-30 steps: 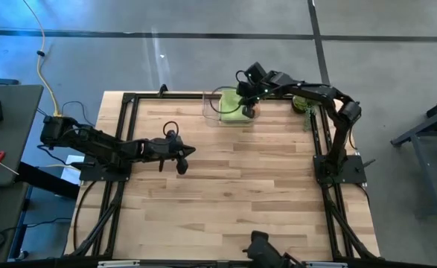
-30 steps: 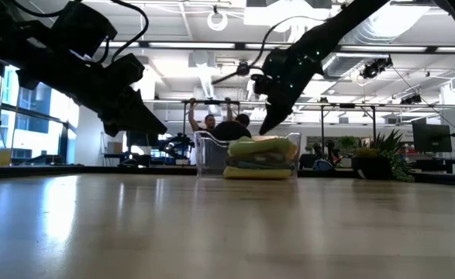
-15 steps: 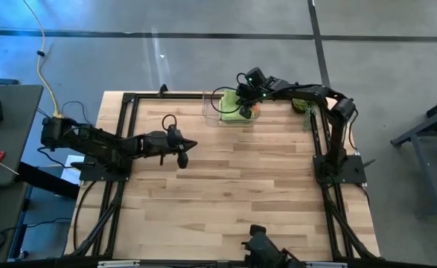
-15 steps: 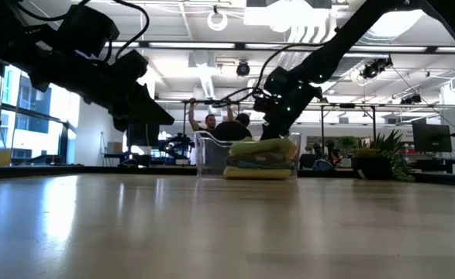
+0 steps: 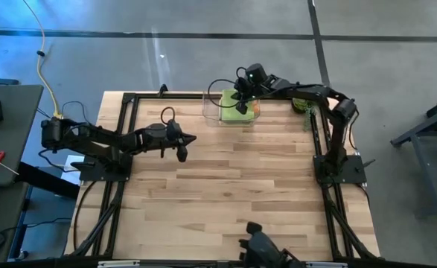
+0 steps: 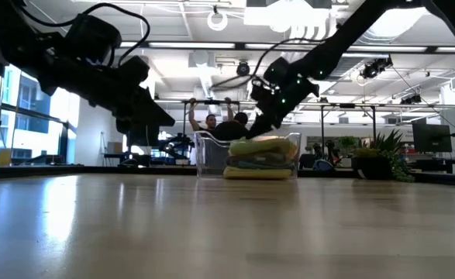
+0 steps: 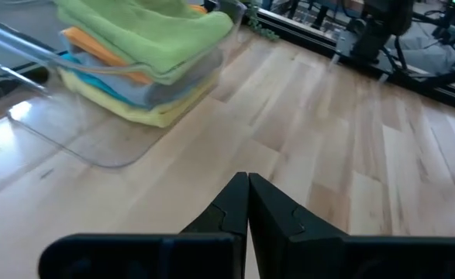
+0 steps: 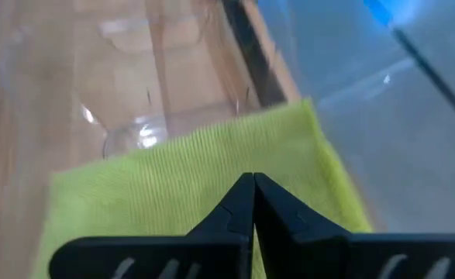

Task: Fold microfiber towels
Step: Stack the green towel on top of the orange towel in the transparent bin, then return to Home Position

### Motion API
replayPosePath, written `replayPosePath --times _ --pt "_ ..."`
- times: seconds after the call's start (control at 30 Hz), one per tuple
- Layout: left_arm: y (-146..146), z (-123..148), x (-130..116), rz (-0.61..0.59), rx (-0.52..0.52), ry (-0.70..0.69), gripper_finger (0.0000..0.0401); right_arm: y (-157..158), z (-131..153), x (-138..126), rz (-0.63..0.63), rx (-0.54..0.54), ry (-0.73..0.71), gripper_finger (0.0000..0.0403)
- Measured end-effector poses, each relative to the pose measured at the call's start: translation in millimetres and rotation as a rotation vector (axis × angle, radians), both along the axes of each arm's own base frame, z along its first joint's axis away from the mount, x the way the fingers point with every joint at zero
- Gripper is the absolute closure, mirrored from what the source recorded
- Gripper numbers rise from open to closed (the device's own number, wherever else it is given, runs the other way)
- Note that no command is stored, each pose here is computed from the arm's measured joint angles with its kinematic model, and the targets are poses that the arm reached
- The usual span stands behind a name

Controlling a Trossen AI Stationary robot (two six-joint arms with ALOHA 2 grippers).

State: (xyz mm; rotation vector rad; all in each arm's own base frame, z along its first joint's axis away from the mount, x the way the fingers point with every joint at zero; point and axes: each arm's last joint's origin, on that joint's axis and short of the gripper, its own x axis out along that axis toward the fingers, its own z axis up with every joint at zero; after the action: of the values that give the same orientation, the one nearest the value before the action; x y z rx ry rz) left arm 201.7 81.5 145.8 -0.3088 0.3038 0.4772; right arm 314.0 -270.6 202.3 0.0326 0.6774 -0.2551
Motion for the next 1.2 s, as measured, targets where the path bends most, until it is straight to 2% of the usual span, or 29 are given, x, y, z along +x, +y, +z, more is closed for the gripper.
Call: replayPosePath --times 0.27,0.5,0.6,0.77,0.93,1.03,1.2 --pt "7.1 0.0 -3.0 0.010 -0.003 -0.001 0.0401 -3.4 -28.9 6.5 -0.004 0.049 0.042 0.0403" --pt "13.8 0.1 -6.0 0.029 0.007 0.002 0.0401 -3.2 -31.0 6.6 -0.001 0.058 0.048 0.0403" --pt "18.0 2.2 -7.2 0.014 0.014 -0.020 0.0401 -1.9 -24.9 5.1 0.003 0.049 0.044 0.0403" --pt "24.8 6.8 -10.1 -0.027 0.027 -0.063 0.0401 5.7 16.1 -3.2 0.019 -0.025 -0.019 0.0403" --pt "27.7 17.4 -14.9 -0.077 0.069 -0.109 0.0401 29.3 42.3 -17.8 0.146 -0.061 -0.128 0.0403" --pt "25.5 27.2 -17.5 -0.117 0.129 -0.139 0.0401 53.7 33.8 -29.4 0.198 -0.091 -0.165 0.0403" --pt "19.9 37.7 -20.6 -0.150 0.185 -0.164 0.0401 97.3 31.7 -56.9 0.186 -0.132 -0.320 0.0403"
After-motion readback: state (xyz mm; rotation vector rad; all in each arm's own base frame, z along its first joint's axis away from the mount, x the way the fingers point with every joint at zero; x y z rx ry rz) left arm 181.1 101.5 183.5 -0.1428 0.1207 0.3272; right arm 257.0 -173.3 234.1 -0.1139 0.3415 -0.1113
